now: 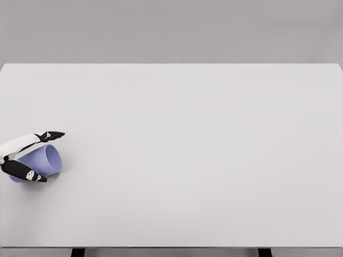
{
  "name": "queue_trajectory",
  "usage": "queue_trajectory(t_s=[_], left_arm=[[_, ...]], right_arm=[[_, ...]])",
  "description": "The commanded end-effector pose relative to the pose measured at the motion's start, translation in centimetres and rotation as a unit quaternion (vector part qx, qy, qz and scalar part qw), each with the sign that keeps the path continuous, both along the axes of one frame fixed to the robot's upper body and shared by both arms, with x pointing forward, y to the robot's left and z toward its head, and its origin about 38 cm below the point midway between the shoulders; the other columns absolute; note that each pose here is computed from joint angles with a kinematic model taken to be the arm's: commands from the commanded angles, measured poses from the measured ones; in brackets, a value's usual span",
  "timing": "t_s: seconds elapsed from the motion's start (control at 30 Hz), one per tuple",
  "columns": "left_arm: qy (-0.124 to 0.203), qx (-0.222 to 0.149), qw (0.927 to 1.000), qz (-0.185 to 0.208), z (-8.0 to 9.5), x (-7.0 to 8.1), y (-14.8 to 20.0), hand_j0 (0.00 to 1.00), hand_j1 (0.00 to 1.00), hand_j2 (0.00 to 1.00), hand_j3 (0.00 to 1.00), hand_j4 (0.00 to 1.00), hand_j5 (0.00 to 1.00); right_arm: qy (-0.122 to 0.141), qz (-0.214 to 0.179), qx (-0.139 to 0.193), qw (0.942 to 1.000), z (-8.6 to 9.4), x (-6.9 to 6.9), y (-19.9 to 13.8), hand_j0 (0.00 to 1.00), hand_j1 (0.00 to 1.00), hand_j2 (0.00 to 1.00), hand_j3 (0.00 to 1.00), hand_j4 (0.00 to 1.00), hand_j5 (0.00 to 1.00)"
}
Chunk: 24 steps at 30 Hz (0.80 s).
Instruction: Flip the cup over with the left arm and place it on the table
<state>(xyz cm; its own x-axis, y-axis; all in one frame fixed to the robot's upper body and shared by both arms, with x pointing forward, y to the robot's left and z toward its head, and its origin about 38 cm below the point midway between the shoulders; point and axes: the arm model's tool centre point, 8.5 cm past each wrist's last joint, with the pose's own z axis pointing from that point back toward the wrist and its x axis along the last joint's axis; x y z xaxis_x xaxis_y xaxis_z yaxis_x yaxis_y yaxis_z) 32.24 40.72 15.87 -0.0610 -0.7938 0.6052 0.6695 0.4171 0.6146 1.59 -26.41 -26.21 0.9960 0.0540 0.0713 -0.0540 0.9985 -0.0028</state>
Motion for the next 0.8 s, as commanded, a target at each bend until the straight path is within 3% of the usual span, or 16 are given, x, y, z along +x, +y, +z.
queue_trajectory(t_s=[0.0, 0.27, 0.4, 0.53, 0.63, 0.7, 0.77], left_arm=[[0.004, 0.003, 1.0000, 0.005, -0.3, 0.0, 0.0, 1.00, 1.00, 1.00, 1.00, 1.00, 1.00], [0.010, 0.009, 0.9999, 0.007, -0.7, -0.2, 0.1, 1.00, 1.00, 1.00, 1.00, 1.00, 1.00], [0.009, 0.008, 0.9999, 0.006, -0.7, -0.2, 0.0, 0.78, 0.78, 0.78, 0.78, 0.78, 0.78], [0.008, -0.003, 1.0000, 0.005, -0.8, -0.2, -0.3, 0.75, 0.75, 0.75, 0.75, 0.75, 0.75], [0.017, -0.032, 0.9993, 0.013, -0.6, -0.2, -0.3, 0.75, 0.75, 0.75, 0.75, 0.75, 0.75], [0.004, -0.061, 0.9981, -0.003, 0.5, 0.0, -0.6, 0.75, 0.75, 0.75, 0.75, 0.75, 0.75], [0.012, -0.098, 0.9946, -0.031, 0.9, 0.0, -0.7, 0.76, 0.76, 0.76, 0.76, 0.76, 0.76]], right_arm=[[0.000, 0.000, 0.000, 1.0000, 0.0, 0.0, 0.0, 1.00, 1.00, 1.00, 1.00, 1.00, 1.00], [0.000, 0.000, 0.000, 1.0000, 0.0, 0.0, 0.0, 1.00, 1.00, 1.00, 1.00, 1.00, 1.00], [0.000, 0.000, 0.000, 1.0000, 0.0, 0.0, 0.0, 1.00, 1.00, 1.00, 1.00, 1.00, 1.00], [0.000, 0.000, 0.000, 1.0000, 0.0, 0.0, 0.0, 1.00, 1.00, 1.00, 1.00, 1.00, 1.00], [0.000, 0.000, 0.000, 1.0000, 0.0, 0.0, 0.0, 1.00, 1.00, 1.00, 1.00, 1.00, 1.00], [0.000, 0.000, 0.000, 1.0000, 0.0, 0.0, 0.0, 1.00, 1.00, 1.00, 1.00, 1.00, 1.00], [0.000, 0.000, 0.000, 1.0000, 0.0, 0.0, 0.0, 1.00, 1.00, 1.00, 1.00, 1.00, 1.00]])
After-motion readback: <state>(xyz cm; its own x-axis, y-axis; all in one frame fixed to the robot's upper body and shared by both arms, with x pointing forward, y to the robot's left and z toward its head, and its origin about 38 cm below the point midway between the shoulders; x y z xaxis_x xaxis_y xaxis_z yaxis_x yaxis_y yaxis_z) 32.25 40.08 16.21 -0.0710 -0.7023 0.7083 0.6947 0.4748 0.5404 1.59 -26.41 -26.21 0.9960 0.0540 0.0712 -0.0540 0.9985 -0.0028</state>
